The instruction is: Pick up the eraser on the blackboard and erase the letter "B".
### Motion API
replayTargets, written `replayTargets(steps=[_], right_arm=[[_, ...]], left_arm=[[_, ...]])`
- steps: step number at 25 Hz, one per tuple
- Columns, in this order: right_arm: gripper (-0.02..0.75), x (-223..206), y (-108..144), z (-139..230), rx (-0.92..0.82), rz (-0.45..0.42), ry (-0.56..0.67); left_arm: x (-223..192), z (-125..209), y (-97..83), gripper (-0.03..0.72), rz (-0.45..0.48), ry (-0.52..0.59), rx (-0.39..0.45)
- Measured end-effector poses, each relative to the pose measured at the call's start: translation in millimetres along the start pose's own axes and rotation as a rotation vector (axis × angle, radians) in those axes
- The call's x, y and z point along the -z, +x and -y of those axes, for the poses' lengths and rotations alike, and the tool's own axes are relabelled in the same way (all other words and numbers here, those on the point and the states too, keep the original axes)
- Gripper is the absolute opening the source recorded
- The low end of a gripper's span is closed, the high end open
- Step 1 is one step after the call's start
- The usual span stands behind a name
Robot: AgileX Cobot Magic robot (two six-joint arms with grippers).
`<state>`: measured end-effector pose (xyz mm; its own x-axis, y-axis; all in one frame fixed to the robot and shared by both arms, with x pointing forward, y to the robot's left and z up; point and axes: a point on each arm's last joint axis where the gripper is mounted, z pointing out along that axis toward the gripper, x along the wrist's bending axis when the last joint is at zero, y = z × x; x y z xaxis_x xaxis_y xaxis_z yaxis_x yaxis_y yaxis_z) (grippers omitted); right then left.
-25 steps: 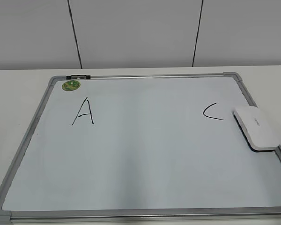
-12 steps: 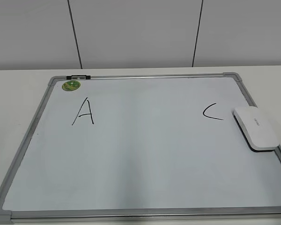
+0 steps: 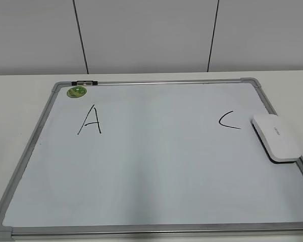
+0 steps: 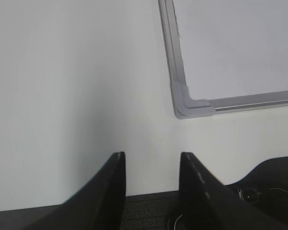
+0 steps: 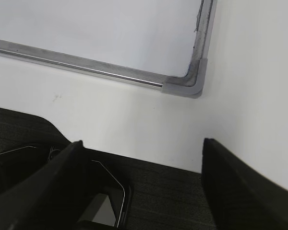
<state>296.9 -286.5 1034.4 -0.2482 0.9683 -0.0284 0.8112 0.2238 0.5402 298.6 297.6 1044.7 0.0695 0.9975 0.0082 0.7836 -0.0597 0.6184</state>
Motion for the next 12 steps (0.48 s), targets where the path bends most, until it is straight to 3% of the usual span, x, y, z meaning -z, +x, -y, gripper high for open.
replayTargets(steps=[12], right_arm=[[0.554, 0.0, 0.0, 0.1, 0.0, 0.0, 0.002]], left_arm=[[0.0, 0.0, 0.0, 0.266, 0.0, 0.0, 0.0]])
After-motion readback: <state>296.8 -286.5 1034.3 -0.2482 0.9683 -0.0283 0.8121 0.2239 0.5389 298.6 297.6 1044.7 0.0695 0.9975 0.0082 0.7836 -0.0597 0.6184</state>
